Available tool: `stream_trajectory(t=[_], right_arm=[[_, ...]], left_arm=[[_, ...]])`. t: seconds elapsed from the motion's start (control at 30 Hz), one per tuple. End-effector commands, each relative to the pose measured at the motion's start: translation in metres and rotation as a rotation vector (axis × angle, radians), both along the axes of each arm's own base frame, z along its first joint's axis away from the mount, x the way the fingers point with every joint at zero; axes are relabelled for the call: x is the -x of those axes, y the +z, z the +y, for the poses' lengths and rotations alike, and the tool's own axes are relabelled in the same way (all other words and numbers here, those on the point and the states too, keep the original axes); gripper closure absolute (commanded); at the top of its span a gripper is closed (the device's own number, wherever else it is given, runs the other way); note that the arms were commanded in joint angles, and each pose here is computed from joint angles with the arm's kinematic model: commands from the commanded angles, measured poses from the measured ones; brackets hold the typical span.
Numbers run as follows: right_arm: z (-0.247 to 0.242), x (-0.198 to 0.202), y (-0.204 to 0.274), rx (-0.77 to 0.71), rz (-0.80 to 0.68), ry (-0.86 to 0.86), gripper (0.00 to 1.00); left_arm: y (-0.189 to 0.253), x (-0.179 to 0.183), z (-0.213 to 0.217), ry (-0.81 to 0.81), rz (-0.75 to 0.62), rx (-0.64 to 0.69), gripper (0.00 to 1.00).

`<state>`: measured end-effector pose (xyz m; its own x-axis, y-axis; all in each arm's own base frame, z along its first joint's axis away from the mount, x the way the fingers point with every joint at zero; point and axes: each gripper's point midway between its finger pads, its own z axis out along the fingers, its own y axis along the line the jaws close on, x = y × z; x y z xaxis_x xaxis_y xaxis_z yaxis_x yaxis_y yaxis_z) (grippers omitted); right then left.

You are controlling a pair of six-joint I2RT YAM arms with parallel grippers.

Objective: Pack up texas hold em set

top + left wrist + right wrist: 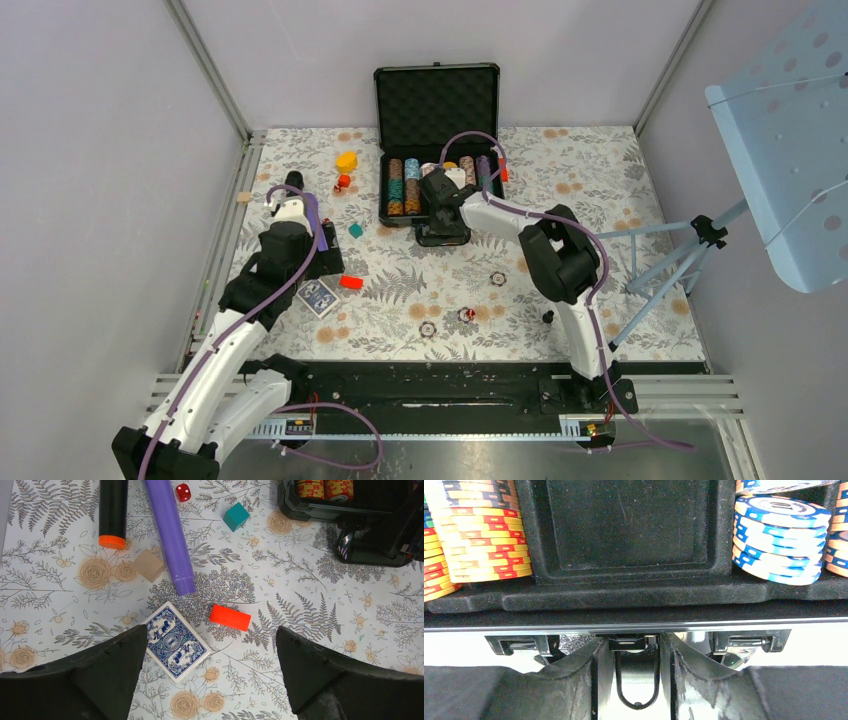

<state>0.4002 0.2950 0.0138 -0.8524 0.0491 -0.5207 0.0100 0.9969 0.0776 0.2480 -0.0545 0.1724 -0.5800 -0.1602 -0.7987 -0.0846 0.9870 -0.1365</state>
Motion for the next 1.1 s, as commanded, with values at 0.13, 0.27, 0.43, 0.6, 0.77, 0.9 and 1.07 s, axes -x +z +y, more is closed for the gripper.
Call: stream_trajectory(t=[0.13, 0.27, 0.43, 0.6, 0.77, 0.9, 1.07], right_arm=[[-0.024, 0.072, -0.015, 0.137, 0.148, 0.066, 0.56], [-0.026, 0.075, -0.016, 0.141, 0.103, 0.061, 0.56], [-0.029, 0.078, -0.017, 0.161, 0.061, 0.061, 0.55], [-0.031, 0.078, -0.017, 0.166, 0.049, 0.055, 0.55], [-0.033, 0.079, -0.018, 0.17, 0.051, 0.055, 0.55], [-0.035, 0.081, -0.018, 0.17, 0.05, 0.055, 0.55], [-0.03, 0.07, 0.005, 0.114, -0.055, 0.073, 0.53]], left_arm=[[0.008, -0.007, -0.003, -0.013, -0.04, 0.01, 0.01], [0.008, -0.007, -0.003, -0.012, -0.042, 0.009, 0.01], [0.008, -0.007, -0.003, -0.012, -0.041, 0.009, 0.01], [0.008, -0.007, -0.003, -0.011, -0.041, 0.009, 0.01], [0.008, -0.007, -0.003, -0.014, -0.04, 0.01, 0.01], [0.008, -0.007, -0.003, -0.012, -0.04, 0.009, 0.01], [0.008, -0.007, -0.003, -0.011, -0.039, 0.008, 0.01]])
